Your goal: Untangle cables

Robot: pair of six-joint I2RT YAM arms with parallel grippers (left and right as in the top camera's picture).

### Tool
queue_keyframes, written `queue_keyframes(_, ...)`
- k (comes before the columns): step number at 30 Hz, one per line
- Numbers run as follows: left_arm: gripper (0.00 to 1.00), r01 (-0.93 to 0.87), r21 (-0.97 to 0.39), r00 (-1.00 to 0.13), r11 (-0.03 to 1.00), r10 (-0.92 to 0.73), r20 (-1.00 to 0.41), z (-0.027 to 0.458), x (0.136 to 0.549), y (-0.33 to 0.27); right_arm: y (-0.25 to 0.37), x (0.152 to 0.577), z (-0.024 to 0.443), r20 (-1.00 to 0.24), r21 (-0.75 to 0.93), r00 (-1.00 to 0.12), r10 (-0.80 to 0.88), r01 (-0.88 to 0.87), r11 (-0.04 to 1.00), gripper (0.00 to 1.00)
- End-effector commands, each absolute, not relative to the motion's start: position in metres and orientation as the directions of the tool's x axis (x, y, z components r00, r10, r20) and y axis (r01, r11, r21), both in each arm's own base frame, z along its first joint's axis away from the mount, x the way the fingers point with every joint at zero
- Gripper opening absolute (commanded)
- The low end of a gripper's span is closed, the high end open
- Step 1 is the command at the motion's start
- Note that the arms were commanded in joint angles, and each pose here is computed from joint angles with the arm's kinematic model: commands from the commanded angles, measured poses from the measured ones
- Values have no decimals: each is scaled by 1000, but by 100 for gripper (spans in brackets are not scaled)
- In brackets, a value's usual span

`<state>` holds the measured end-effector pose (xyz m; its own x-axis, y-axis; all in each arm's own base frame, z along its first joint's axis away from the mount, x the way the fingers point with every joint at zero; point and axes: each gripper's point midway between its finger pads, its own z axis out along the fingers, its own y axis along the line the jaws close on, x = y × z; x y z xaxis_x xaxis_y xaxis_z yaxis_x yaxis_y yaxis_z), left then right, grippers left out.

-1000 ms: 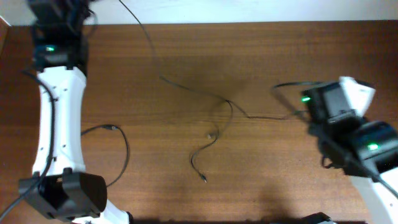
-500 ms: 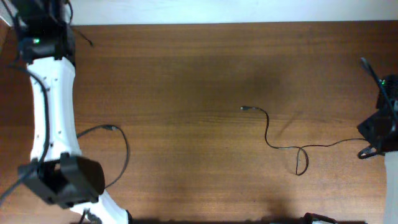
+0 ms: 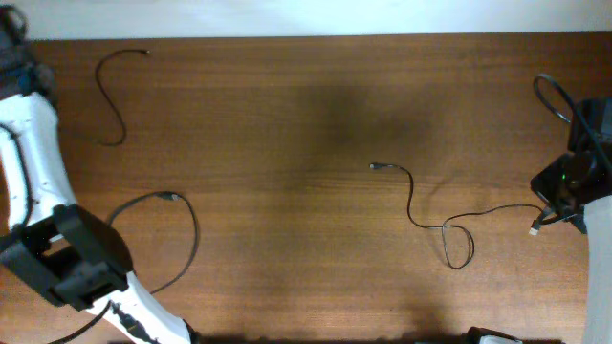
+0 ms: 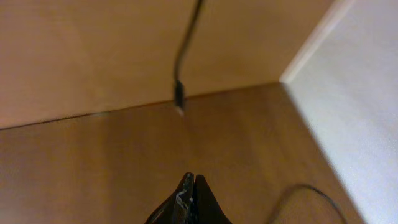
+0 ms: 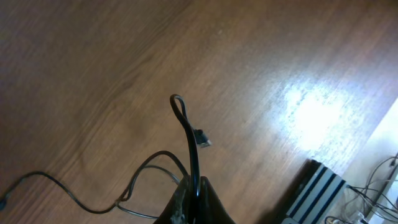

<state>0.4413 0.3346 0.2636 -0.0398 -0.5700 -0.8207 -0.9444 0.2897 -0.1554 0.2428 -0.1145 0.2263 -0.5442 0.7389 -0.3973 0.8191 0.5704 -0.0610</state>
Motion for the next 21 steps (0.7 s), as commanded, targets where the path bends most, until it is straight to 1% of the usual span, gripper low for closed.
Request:
queue_keyframes(1, 0, -969, -177, 51, 174, -560, -827, 281, 401, 369, -103, 252, 226, -398, -40, -571, 718, 793, 608, 4)
queue_keyframes(5, 0, -975, -199, 128, 97, -484, -865, 332, 343, 413, -90, 265, 229, -420, -19, -598, 682, 757, 653, 4)
queue_keyframes(7, 0, -971, -224, 163, 80, -464, -871, 352, 317, 433, -81, 274, 231, -440, 0, -609, 660, 735, 678, 4)
queue_keyframes(9, 0, -965, -249, 182, 79, -478, -859, 351, 307, 444, -73, 282, 231, -450, 9, -624, 639, 712, 702, 4)
queue_keyframes(10, 0, -960, -260, 178, 101, -497, -849, 347, 311, 444, -69, 284, 230, -449, 8, -634, 630, 702, 712, 4)
queue_keyframes(11, 0, -953, -274, 172, 128, -515, -840, 344, 318, 443, -65, 285, 229, -446, 6, -644, 621, 692, 722, 4)
queue_keyframes(12, 0, -927, -311, 148, 211, -557, -817, 338, 343, 433, -59, 287, 228, -442, 2, -659, 609, 678, 735, 4)
queue_keyframes(15, 0, -876, -349, 74, 333, -623, -779, 317, 392, 406, -53, 290, 224, -434, -6, -678, 594, 661, 750, 4)
queue_keyframes(17, 0, -863, -330, -3, 381, -658, -753, 283, 431, 383, -51, 290, 222, -426, -12, -686, 590, 656, 754, 4)
queue_keyframes(19, 0, -854, -300, -85, 425, -684, -725, 240, 468, 364, -51, 289, 221, -423, -15, -688, 590, 656, 754, 4)
queue_keyframes(20, 1, -854, -277, -134, 441, -700, -702, 209, 483, 354, -51, 288, 221, -419, -19, -690, 590, 656, 754, 4)
queue_keyframes(21, 9, -857, -255, -169, 448, -712, -681, 186, 492, 348, -51, 286, 220, -413, -25, -694, 590, 656, 754, 4)
